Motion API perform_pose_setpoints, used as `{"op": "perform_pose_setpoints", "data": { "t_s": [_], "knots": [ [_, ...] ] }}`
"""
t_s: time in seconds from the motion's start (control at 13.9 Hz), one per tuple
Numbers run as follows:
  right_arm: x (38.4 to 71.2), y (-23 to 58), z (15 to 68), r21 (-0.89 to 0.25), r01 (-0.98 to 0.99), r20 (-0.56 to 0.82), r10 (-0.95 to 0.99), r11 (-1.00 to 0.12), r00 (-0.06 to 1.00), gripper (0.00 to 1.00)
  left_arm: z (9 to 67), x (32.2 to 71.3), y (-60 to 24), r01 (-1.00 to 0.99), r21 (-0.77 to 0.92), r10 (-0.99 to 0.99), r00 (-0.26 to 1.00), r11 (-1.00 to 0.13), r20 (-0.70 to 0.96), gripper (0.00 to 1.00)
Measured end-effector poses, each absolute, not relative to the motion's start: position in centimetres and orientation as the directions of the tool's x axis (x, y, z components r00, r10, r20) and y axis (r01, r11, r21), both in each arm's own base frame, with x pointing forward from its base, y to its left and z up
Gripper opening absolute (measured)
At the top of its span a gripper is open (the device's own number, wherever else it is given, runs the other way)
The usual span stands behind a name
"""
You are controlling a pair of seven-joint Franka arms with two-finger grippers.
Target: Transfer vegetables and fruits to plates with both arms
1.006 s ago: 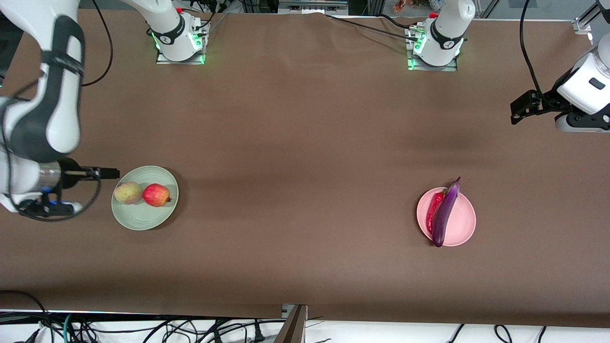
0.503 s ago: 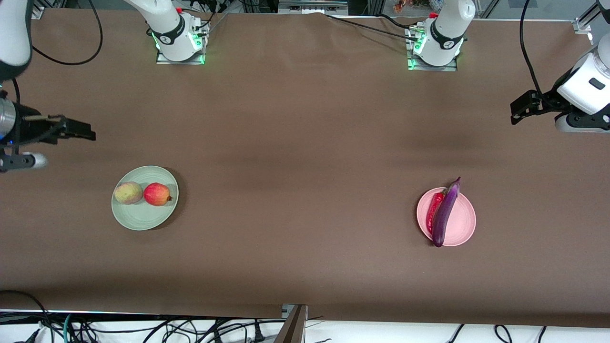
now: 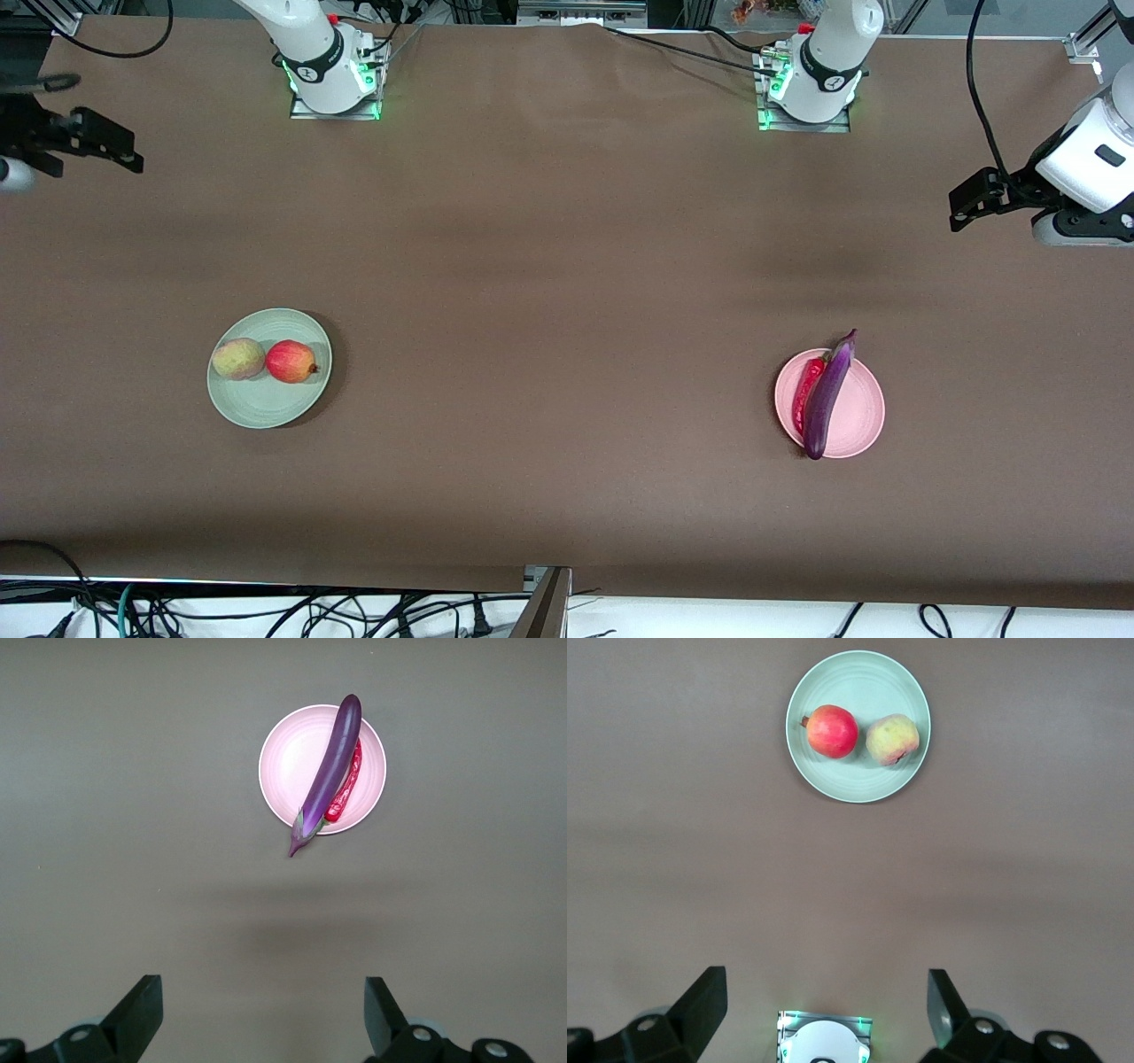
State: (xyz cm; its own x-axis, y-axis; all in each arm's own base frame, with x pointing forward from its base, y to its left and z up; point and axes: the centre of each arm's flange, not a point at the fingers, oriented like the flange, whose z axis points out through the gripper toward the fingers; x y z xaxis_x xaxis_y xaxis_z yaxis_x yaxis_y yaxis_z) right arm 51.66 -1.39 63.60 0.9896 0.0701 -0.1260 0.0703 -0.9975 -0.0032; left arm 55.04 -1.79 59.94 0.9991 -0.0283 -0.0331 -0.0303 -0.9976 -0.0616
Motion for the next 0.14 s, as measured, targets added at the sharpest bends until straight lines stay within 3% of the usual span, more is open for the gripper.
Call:
{"op": "perform_pose_setpoints", "data": {
  "t_s": [0.14],
  "knots": [
    [51.62, -1.54, 62.93, -0.004, 0.067, -0.144, 0.067, -0.998, 0.987, 1.00, 59.94, 55.04, -1.79, -0.030, -0.062, -0.028, 0.999, -0.998, -0.033, 1.00]
  ]
}}
